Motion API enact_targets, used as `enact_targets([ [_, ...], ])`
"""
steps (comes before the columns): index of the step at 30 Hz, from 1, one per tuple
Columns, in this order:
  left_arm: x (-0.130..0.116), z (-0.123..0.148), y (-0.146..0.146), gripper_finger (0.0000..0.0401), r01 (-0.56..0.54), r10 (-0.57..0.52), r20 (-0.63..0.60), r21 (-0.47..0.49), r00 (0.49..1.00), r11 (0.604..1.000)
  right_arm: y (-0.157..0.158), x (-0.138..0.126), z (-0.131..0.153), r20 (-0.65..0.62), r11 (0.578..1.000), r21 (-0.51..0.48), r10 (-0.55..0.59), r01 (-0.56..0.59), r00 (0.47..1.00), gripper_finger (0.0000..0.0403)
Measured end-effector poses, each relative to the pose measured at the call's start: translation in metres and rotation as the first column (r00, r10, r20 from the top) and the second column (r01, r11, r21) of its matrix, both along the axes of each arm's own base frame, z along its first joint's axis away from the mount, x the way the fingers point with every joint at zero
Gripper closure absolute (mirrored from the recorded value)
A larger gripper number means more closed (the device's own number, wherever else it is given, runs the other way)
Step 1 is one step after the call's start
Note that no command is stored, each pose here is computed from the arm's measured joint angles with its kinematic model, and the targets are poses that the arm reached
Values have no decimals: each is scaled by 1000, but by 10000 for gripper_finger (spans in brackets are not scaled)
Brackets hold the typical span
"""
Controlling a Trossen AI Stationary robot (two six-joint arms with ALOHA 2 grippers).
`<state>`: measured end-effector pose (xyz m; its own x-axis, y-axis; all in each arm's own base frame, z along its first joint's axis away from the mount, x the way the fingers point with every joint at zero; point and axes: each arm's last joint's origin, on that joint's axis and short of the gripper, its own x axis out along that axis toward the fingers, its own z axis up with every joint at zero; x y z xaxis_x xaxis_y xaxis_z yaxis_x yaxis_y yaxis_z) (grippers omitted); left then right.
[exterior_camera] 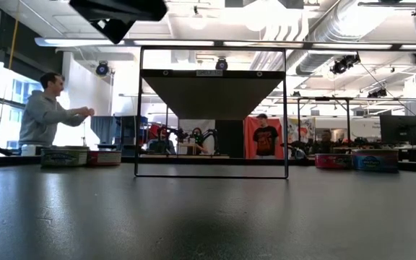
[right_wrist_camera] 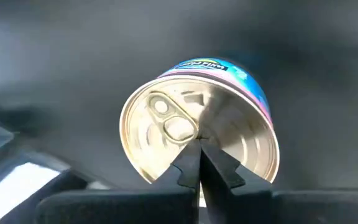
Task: Stack canned seafood by type on shelf
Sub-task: Put the blue pink tuna can on the shelf
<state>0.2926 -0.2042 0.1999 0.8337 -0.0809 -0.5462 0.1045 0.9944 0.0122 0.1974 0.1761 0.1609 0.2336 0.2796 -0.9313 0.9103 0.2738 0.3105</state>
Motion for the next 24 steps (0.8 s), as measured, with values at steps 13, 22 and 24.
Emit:
enact_targets([
  [13,-8,-19,4,401,24,-21,-46,74,999,997,13,149,-2,242,980,-182,123,-80,963,403],
  [22,-21,-32,5,401,-19,26,-122,53,992,998,7,202,49,319,895,-362,382,-261,868,403],
  [24,-25,-33,2,401,-33,39,-122,51,992,998,11,197,64,283,867,-390,434,-311,855,403],
])
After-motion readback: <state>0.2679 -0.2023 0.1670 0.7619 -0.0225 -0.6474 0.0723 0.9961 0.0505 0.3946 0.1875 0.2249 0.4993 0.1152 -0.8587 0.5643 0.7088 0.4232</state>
